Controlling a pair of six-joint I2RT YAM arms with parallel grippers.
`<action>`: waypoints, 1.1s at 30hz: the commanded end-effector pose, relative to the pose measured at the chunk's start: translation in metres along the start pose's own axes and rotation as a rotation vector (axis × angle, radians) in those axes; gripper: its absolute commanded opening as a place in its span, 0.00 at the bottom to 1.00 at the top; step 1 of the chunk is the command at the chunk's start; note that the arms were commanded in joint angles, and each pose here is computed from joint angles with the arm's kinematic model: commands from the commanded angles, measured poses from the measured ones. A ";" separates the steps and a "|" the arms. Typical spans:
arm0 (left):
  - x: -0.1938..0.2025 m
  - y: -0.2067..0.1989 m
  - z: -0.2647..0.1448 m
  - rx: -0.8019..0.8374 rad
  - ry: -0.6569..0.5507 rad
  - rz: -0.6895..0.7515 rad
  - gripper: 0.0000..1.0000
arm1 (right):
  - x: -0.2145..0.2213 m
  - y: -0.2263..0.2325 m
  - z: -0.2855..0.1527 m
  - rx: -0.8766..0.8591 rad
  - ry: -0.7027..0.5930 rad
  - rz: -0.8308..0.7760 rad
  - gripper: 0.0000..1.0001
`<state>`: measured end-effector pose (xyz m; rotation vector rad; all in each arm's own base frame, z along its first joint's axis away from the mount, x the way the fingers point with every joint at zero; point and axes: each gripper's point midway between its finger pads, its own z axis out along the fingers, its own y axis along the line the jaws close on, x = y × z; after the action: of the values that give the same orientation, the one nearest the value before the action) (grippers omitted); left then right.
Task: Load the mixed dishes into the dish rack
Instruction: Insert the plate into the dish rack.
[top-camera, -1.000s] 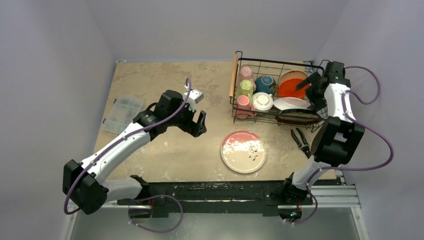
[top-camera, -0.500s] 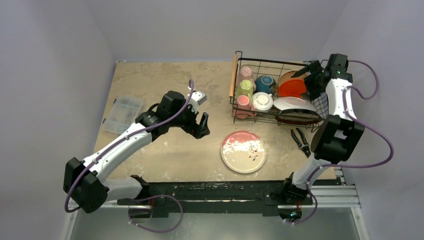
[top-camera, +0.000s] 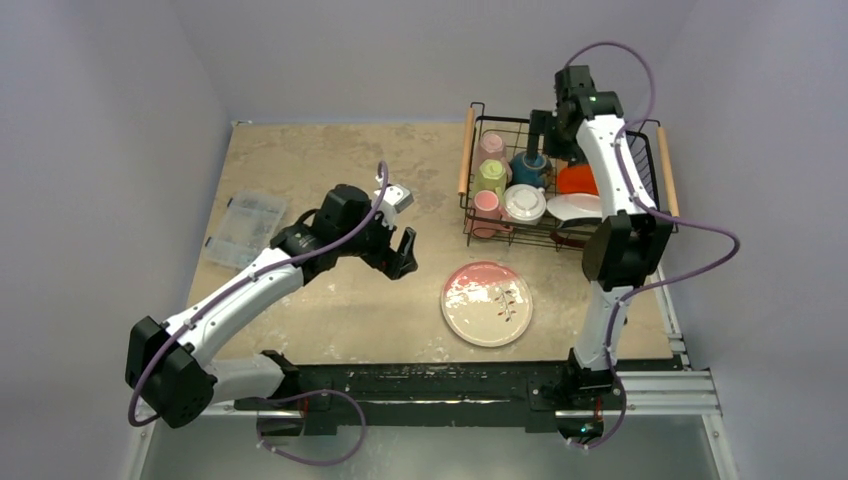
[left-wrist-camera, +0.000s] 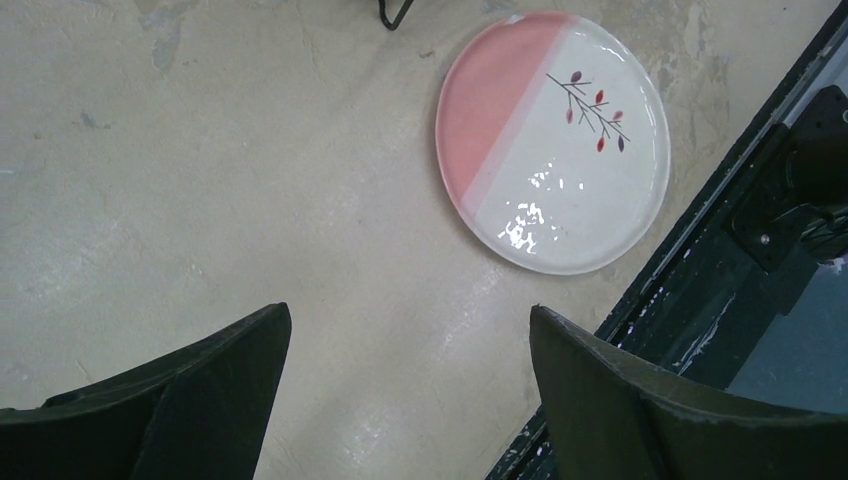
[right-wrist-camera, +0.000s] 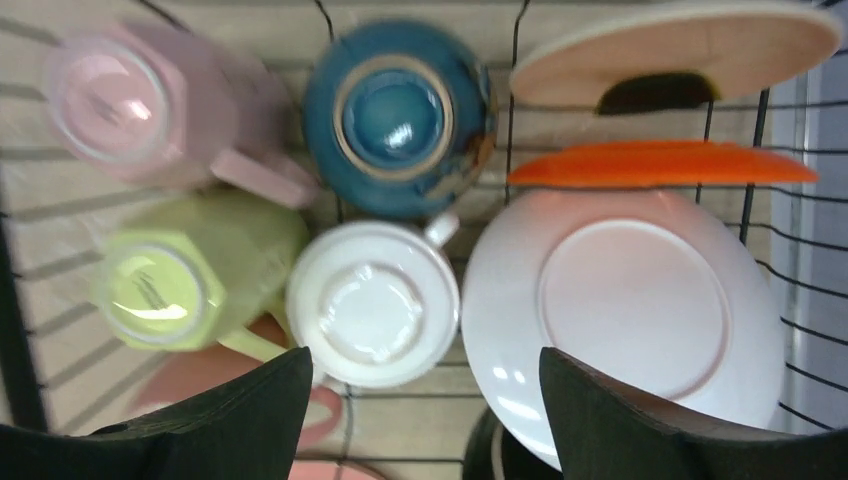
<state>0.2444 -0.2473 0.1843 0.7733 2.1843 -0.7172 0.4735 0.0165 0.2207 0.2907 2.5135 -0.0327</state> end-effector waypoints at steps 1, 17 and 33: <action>-0.001 0.003 -0.007 -0.033 -0.035 0.001 0.89 | 0.038 -0.041 -0.006 0.159 0.141 -0.255 0.82; -0.006 -0.050 0.006 0.132 -0.013 0.009 0.83 | 0.082 -0.053 0.001 0.399 0.241 -0.646 0.75; 0.000 -0.049 -0.006 0.115 -0.014 0.021 0.77 | 0.093 -0.045 0.033 0.432 0.256 -0.744 0.70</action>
<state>0.2084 -0.2756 0.1844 0.8510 2.1799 -0.8336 0.4000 -0.0169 0.1434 -0.4851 2.7264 -0.8745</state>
